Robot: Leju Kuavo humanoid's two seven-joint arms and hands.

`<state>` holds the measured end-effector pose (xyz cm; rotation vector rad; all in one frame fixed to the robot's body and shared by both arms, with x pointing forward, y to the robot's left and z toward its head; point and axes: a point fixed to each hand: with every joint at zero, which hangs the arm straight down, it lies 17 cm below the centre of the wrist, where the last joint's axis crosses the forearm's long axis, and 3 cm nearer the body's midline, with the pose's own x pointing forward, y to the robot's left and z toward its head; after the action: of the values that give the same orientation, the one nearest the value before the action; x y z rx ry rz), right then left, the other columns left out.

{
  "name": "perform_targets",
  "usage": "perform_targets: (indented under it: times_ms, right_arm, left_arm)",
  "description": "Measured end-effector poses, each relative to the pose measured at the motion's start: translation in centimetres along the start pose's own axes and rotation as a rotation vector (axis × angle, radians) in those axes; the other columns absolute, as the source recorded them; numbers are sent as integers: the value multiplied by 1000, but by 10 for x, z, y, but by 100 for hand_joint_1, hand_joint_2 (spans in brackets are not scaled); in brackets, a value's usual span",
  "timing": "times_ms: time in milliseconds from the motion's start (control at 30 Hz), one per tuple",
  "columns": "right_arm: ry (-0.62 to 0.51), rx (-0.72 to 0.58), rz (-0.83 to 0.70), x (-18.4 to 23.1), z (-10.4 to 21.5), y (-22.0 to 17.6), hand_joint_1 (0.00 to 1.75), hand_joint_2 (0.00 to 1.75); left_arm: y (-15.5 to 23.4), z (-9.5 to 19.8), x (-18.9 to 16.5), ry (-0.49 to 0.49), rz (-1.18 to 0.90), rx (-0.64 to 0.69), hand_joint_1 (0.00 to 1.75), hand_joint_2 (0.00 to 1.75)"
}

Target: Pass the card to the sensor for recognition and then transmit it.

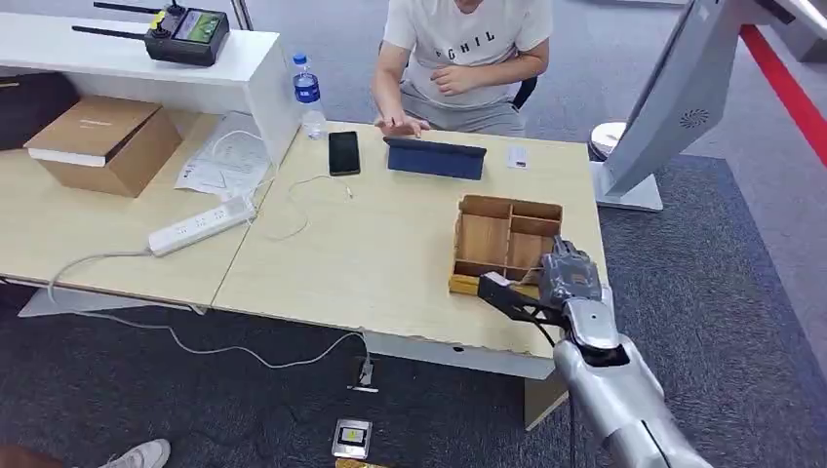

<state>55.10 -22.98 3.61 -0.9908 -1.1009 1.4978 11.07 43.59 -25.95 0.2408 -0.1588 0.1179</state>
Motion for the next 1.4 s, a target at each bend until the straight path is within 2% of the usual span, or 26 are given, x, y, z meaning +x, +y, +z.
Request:
perform_targets:
  times_ms: [1400]
  right_arm:
    - [-36, -25, -40, 2, 2, 6, 175, 175]
  left_arm:
    - [-2, 0, 7, -35, -5, -4, 0, 0]
